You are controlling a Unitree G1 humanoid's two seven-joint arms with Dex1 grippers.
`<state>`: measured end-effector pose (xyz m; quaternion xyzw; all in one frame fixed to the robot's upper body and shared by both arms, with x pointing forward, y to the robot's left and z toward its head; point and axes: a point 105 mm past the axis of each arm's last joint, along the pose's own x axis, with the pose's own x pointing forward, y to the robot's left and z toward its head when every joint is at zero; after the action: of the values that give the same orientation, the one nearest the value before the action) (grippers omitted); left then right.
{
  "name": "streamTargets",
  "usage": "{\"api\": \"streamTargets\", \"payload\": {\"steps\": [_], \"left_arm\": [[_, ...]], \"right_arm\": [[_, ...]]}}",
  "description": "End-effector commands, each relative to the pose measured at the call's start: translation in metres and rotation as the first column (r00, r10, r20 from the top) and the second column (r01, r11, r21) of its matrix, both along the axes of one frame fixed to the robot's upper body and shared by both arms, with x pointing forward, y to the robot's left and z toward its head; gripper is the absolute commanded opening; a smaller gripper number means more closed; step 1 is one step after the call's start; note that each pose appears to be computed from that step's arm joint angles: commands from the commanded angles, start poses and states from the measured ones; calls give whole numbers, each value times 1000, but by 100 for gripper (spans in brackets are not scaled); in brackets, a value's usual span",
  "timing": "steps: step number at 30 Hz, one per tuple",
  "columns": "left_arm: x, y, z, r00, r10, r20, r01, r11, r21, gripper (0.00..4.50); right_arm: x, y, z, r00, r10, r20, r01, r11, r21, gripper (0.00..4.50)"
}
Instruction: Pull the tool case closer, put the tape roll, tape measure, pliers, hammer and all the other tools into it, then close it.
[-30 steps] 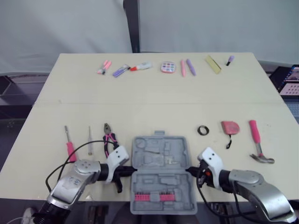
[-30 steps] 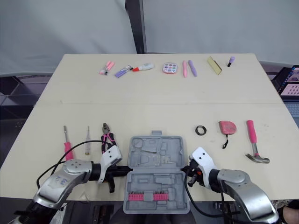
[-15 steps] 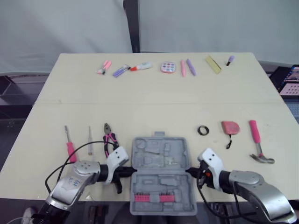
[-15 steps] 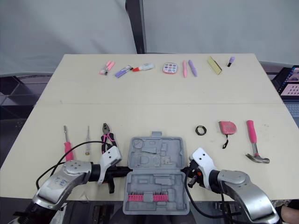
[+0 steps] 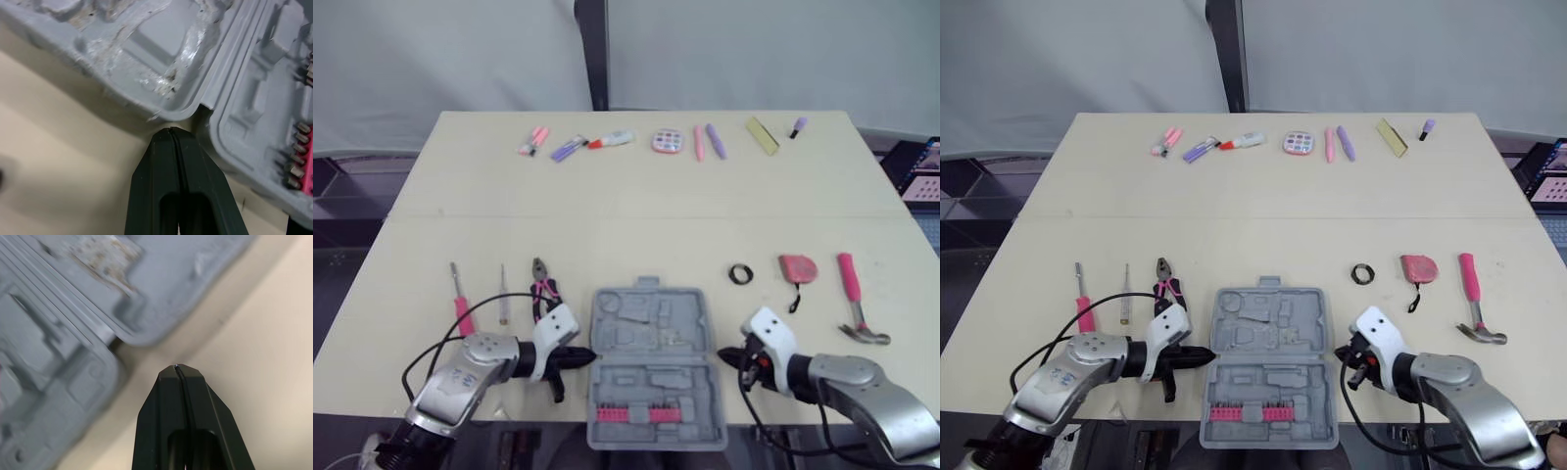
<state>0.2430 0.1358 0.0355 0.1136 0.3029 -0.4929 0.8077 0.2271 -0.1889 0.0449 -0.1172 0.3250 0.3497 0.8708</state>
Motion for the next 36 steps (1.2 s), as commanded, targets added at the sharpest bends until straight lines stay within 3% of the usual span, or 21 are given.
{"api": "streamTargets", "payload": {"steps": [1, 11, 17, 20, 24, 30, 32, 36], "left_arm": [[-3, 6, 6, 1000, 8, 4, -8, 1000, 1, 2], [-23, 20, 28, 999, 31, 15, -30, 997, -68, 2], [-33, 31, 48, 996, 74, 45, -65, 984, -169, 2], [-36, 36, 66, 989, 92, 114, -61, 967, -247, 2], [-44, 58, 78, 974, 156, 166, -106, 956, -274, 2], [-64, 83, 70, 935, 283, 214, -228, 941, -250, 2], [-73, 79, 72, 924, 283, 259, -201, 932, -301, 2], [-83, 78, 56, 918, 290, 271, -206, 931, -301, 2]], "right_arm": [[-2, -12, 7, 1000, -11, 16, 11, 1000, -1, 0], [-35, -26, 21, 1000, -23, -11, 23, 1000, 1, 0], [-47, -24, 33, 1000, -24, -1, 24, 999, 34, 0], [-55, -24, 42, 999, 7, 36, -8, 999, 45, 0], [-59, -33, 55, 993, 44, 109, -48, 998, 35, 0], [-51, -48, 57, 978, -34, 205, 20, 997, 70, 0], [-51, -51, 53, 973, -54, 227, 37, 996, 79, 0], [-52, -54, 34, 978, -63, 200, 49, 996, 72, 0]]}}
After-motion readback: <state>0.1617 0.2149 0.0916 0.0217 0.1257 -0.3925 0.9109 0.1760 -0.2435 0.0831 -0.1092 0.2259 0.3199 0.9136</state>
